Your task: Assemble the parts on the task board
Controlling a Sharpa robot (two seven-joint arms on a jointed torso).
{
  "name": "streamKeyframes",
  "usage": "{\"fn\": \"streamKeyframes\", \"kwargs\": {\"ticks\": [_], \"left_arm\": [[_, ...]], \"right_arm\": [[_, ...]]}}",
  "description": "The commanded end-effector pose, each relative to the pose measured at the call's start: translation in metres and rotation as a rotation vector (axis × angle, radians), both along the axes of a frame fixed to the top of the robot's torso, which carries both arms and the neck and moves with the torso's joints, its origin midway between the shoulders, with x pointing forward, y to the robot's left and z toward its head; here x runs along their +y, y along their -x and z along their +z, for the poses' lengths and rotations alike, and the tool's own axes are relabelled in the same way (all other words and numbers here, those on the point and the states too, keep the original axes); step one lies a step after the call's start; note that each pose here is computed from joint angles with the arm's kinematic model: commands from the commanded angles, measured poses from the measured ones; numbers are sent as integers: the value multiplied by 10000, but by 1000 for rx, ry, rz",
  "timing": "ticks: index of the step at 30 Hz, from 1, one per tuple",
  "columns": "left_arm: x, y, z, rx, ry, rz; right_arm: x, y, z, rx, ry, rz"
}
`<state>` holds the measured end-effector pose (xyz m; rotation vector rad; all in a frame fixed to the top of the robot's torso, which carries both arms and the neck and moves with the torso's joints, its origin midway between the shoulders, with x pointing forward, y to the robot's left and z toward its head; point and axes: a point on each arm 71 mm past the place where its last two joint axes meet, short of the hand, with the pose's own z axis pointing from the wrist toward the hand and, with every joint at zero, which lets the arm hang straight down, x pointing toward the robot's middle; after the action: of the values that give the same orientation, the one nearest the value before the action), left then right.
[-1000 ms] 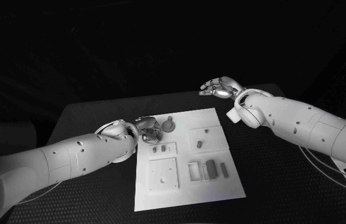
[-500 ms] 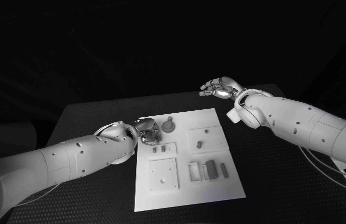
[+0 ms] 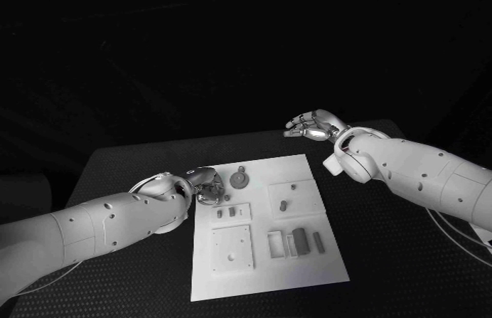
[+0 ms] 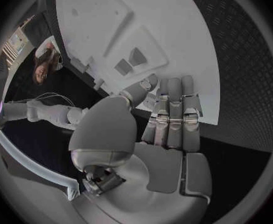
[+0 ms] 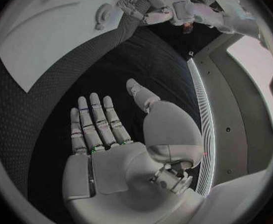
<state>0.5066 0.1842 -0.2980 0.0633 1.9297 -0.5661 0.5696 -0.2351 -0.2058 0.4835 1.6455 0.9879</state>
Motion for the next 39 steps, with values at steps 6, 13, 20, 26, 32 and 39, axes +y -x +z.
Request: {"fn": "streamKeyframes", "kwargs": {"ticks": [6,13,20,26,32,39], "left_arm": [[256,-91,97,-20,61,99],[536,-216,325,33,320,281],[707,-229,551,143,673,384],[725,-169,641,184,813,368],[691,-119,663,207,860,351],[656,-110,675,215,903,347]], "right_arm": [[-18,37,-40,-11,162,90],[-41,87,-92,-19,337,168],[-20,189,-148,-88,586,248],[101,312,-211,-168,764,304],[199,441,-293,-216,874,355],[278,554,-396,-226,958,404]]}}
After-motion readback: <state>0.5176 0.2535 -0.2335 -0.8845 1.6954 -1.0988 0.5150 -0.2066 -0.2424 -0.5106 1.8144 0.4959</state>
